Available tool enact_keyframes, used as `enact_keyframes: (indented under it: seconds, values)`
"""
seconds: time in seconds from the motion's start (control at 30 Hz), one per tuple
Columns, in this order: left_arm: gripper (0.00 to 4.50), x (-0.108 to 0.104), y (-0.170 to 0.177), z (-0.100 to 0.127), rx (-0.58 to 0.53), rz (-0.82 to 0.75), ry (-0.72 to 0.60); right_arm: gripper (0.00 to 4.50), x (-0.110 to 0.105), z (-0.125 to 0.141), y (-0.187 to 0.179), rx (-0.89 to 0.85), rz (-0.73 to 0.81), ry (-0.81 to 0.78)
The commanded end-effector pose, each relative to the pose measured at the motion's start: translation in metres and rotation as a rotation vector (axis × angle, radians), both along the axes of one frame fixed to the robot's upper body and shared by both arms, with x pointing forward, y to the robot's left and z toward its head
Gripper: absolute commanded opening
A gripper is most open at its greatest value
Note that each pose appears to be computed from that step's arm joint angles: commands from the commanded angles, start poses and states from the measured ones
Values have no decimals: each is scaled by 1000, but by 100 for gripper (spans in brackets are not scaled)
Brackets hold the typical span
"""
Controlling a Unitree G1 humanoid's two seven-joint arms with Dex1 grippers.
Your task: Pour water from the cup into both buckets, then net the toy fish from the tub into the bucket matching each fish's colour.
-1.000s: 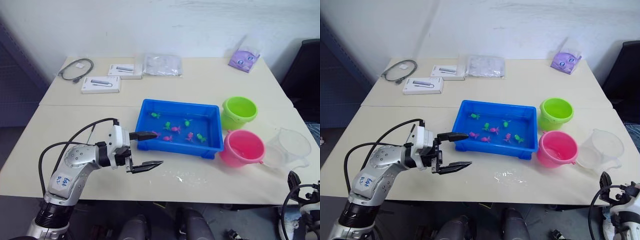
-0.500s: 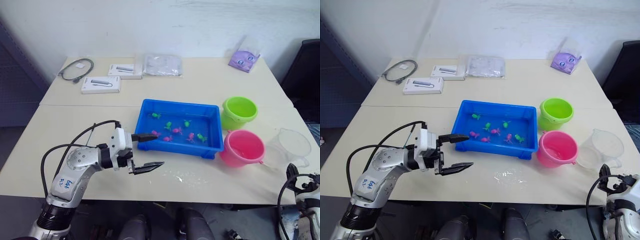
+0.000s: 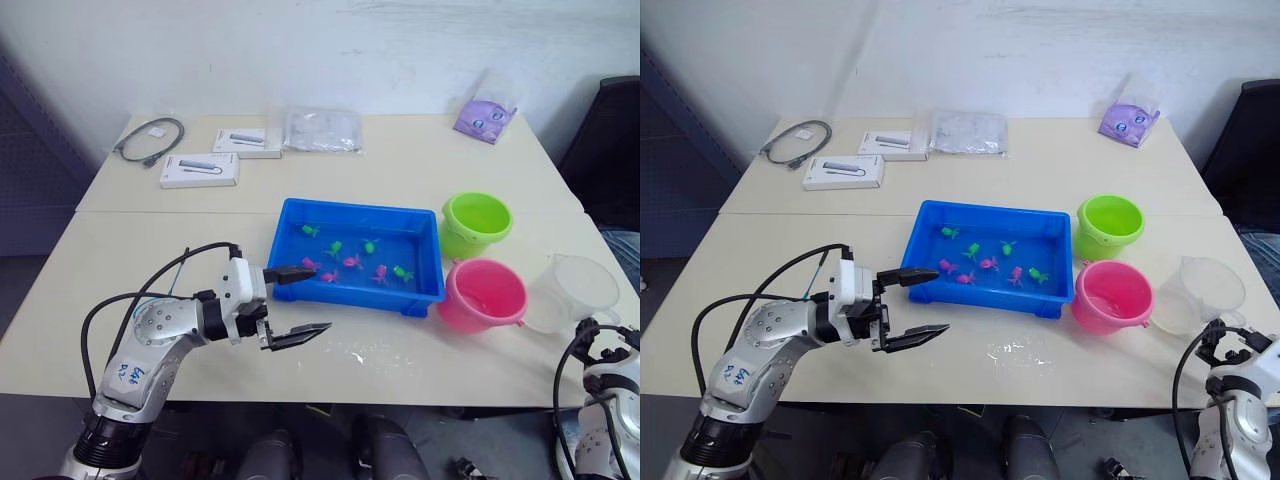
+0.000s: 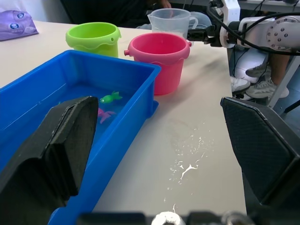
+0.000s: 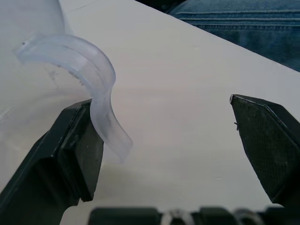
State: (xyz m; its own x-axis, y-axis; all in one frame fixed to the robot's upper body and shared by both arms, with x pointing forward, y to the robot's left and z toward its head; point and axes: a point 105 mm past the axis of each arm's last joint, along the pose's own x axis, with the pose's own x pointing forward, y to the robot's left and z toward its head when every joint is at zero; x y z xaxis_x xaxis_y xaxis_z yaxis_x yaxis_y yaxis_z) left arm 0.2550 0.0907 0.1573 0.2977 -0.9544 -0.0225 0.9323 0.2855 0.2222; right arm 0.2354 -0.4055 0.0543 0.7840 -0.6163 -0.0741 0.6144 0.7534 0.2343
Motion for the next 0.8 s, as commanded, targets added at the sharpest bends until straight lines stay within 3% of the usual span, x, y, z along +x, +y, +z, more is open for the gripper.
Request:
enact_keyframes:
  seconds: [0.03,0.13,0.23,0.47,0.67,0.8]
  values:
    - [450,-1,-3,9,-11,-5,-48,444,4,14,-13,-5,0,-41]
    - [450,0,-3,10,-13,-2,-52,444,10,16,-13,3,35,-54]
    - [450,1,-3,9,-13,2,-53,360,15,21,-13,4,53,-83]
    - [450,3,-3,9,-17,8,-54,3,22,37,-6,-10,105,-150]
    - [450,2,1,11,-24,-27,-41,3,21,61,-2,-39,122,-191]
    - [450,11,13,15,-18,-18,-30,3,20,101,8,-149,204,-207]
